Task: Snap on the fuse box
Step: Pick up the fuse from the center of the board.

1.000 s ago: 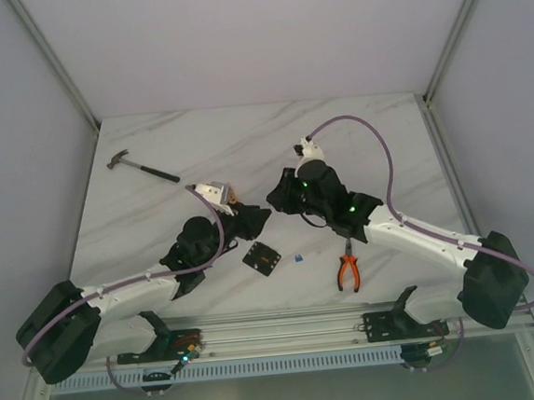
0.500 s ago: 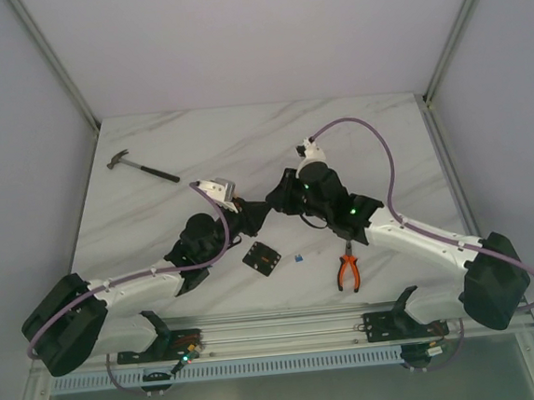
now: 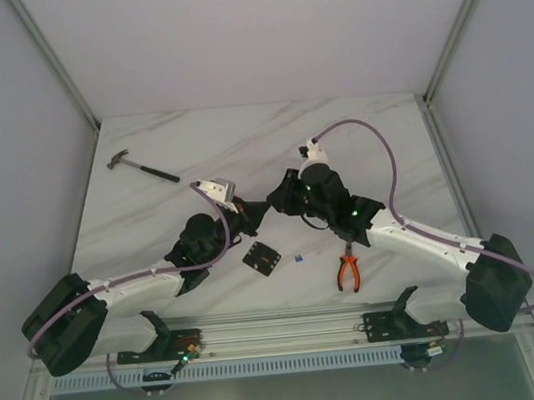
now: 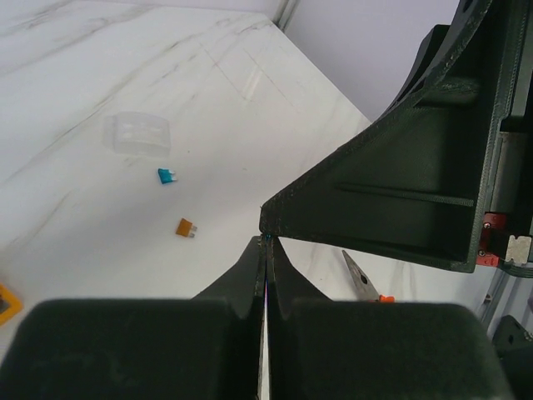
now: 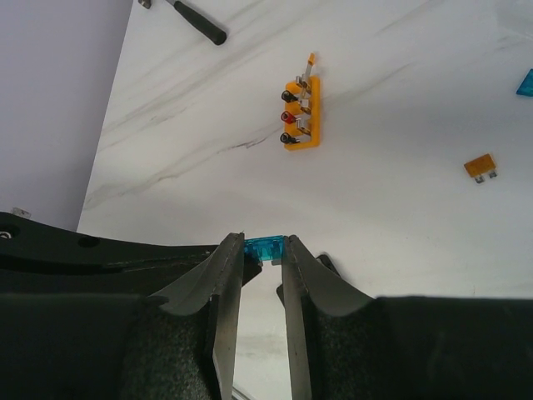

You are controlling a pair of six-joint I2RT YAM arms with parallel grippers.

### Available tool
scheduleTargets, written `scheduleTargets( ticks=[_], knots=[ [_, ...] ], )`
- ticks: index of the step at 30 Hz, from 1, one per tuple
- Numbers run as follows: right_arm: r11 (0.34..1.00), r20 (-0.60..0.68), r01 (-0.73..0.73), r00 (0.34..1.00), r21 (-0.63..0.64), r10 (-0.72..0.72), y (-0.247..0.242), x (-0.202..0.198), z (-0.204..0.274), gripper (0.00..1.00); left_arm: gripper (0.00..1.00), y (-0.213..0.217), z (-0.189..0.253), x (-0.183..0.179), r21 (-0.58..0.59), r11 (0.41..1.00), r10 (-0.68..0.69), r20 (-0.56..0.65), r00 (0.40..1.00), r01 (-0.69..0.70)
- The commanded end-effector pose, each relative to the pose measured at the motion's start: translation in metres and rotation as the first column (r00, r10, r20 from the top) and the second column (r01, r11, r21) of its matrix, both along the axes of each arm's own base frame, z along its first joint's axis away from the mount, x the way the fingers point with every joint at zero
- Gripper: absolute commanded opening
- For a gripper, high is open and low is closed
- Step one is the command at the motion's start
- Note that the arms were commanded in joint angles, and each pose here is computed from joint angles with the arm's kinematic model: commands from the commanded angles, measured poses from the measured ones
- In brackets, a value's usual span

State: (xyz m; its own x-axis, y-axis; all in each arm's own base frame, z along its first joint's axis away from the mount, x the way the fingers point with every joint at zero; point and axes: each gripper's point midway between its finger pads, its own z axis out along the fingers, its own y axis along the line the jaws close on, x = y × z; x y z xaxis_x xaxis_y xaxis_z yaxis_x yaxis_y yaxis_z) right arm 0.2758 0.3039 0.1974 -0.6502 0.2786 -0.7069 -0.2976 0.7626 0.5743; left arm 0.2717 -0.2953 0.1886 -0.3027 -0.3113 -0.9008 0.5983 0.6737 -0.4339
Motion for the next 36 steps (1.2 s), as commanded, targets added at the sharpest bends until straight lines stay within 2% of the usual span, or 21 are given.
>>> scheduleTargets(
  ticks=[1,3,5,8,11,20,24,26,31,34,36],
  knots=[
    [0.998,0.027,0.006,1.0,0.069,-0.008,0.004,-0.001,0.015,0.2,0.02,-0.006,0.025,0.001,-0.048,0.999,-0.016,0.06,0.998,0.019],
    [0.998,0.028,0.005,1.0,0.07,-0.007,0.004,-0.001,0.016,0.19,0.2,-0.009,0.026,-0.001,-0.048,0.998,-0.03,0.059,0.998,0.033],
    [0.997,0.026,0.0,1.0,0.077,-0.002,0.005,-0.002,0.016,0.19,0.27,-0.01,0.025,-0.002,-0.049,0.998,-0.04,0.058,0.998,0.042],
    [0.996,0.029,-0.011,1.0,0.091,0.008,0.007,-0.003,0.019,0.19,0.29,-0.011,0.023,0.0,-0.047,0.998,-0.035,0.054,0.998,0.037],
    [0.996,0.028,-0.008,1.0,0.089,0.006,0.007,-0.003,0.018,0.19,0.26,-0.011,0.023,0.001,-0.047,0.998,-0.034,0.054,0.998,0.037],
    [0.996,0.027,-0.014,1.0,0.091,0.012,0.008,-0.004,0.017,0.19,0.04,-0.009,0.025,0.001,-0.044,0.999,-0.024,0.062,0.998,0.027],
    [0.995,0.032,-0.02,0.999,0.095,0.017,0.008,-0.004,0.018,0.21,0.0,-0.006,0.024,0.002,-0.033,0.999,-0.014,0.067,0.998,0.016],
    [0.994,0.041,-0.028,0.999,0.101,0.024,0.009,-0.005,0.021,0.26,0.0,-0.005,0.025,0.002,-0.032,0.999,-0.008,0.073,0.997,0.01],
    [0.995,0.133,-0.072,0.989,0.069,0.063,0.004,-0.005,0.037,0.46,0.0,0.0,0.025,0.003,0.032,0.999,-0.018,0.102,0.995,0.015],
    [0.983,0.261,-0.181,0.948,-0.036,0.184,0.0,-0.008,0.055,0.54,0.0,0.005,0.021,0.004,0.074,0.996,-0.055,0.104,0.993,0.048],
    [0.962,0.328,-0.23,0.907,-0.145,0.266,-0.007,-0.009,0.062,0.56,0.0,0.009,0.022,0.005,0.086,0.993,-0.094,0.108,0.99,0.085]
  ],
)
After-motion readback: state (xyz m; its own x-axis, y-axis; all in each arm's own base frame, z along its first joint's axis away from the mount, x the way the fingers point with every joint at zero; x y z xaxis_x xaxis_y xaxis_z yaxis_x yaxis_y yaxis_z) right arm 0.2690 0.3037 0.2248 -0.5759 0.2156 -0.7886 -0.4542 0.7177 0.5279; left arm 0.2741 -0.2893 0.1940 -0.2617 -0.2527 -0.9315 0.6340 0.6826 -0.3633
